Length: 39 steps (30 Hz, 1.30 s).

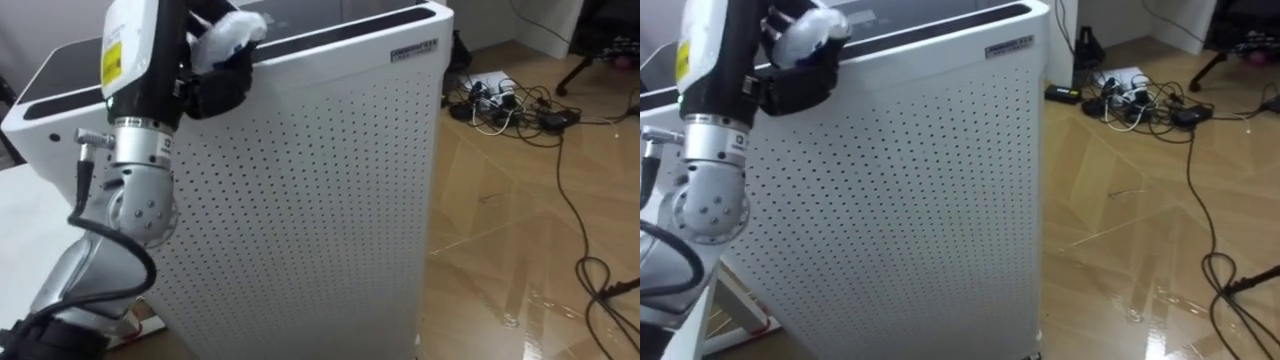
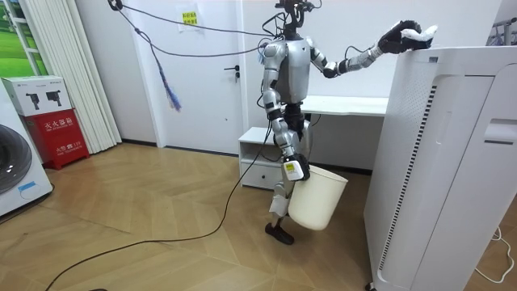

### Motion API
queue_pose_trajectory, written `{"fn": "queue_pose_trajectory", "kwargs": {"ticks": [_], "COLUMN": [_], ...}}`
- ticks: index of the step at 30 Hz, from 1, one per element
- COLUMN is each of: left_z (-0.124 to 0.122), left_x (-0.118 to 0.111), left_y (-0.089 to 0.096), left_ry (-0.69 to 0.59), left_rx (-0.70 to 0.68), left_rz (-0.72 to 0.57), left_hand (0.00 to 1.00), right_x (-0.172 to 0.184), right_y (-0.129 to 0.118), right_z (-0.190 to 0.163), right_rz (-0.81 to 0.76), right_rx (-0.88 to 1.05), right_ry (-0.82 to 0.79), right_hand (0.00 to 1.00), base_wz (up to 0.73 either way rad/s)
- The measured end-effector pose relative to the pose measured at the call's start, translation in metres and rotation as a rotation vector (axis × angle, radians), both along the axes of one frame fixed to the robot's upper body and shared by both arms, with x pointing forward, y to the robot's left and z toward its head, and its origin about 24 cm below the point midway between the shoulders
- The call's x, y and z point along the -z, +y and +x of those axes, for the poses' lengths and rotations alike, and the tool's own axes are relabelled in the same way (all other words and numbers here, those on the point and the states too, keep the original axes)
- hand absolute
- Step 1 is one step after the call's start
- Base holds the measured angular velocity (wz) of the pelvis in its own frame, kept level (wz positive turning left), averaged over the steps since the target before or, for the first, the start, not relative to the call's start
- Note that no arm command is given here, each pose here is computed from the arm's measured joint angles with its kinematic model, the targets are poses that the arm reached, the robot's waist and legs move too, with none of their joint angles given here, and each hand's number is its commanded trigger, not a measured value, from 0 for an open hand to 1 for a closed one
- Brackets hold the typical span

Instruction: Pick garbage

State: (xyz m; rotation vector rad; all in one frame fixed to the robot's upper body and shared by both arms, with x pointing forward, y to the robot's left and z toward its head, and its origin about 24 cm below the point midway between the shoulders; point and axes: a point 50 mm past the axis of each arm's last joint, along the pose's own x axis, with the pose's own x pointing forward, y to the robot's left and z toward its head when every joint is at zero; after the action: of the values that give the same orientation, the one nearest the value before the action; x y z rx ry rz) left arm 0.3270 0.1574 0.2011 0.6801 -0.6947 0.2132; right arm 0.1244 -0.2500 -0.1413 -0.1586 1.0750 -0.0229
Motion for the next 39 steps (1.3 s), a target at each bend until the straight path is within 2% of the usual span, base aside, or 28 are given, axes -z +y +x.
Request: {"fn": "queue_pose_trajectory", "kwargs": {"ticks": [3, 6, 11, 17, 21, 28, 31, 35, 39], "left_z": [-0.018, -0.03, -0.049, -0.063, -0.07, -0.075, -0.077, -0.08, -0.084], "left_x": [-0.006, -0.006, 0.005, 0.002, 0.014, 0.065, 0.099, 0.154, 0.185], "left_y": [-0.03, -0.055, -0.076, -0.087, -0.092, -0.089, -0.083, -0.069, -0.06], "left_ry": [-0.022, 0.005, 0.083, 0.084, 0.141, 0.368, 0.508, 0.758, 0.883], "left_rx": [0.173, 0.332, 0.509, 0.676, 0.764, 0.776, 0.741, 0.654, 0.59], "left_rz": [-0.082, -0.087, -0.049, -0.104, -0.127, -0.133, -0.138, -0.135, -0.108], "left_hand": [1.0, 1.0, 1.0, 1.0, 1.0, 1.0, 1.0, 1.0, 1.0], "right_x": [0.002, 0.003, 0.002, 0.0, -0.001, -0.001, -0.002, -0.006, -0.008], "right_y": [0.009, 0.022, 0.025, 0.028, 0.032, 0.038, 0.038, 0.042, 0.045], "right_z": [0.001, 0.008, 0.012, 0.017, 0.02, 0.025, 0.027, 0.04, 0.051], "right_rz": [0.014, 0.042, 0.051, 0.052, 0.054, 0.065, 0.064, 0.068, 0.063], "right_rx": [-0.03, -0.054, -0.064, -0.099, -0.129, -0.149, -0.149, -0.156, -0.164], "right_ry": [0.001, -0.014, -0.032, -0.064, -0.082, -0.089, -0.096, -0.123, -0.129], "right_hand": [1.0, 1.0, 1.0, 1.0, 1.0, 1.0, 1.0, 1.0, 1.0], "base_wz": [0.08, 0.1, 0.11, 0.14, 0.03, 0.0, 0.0, 0.06, 0.06]}}
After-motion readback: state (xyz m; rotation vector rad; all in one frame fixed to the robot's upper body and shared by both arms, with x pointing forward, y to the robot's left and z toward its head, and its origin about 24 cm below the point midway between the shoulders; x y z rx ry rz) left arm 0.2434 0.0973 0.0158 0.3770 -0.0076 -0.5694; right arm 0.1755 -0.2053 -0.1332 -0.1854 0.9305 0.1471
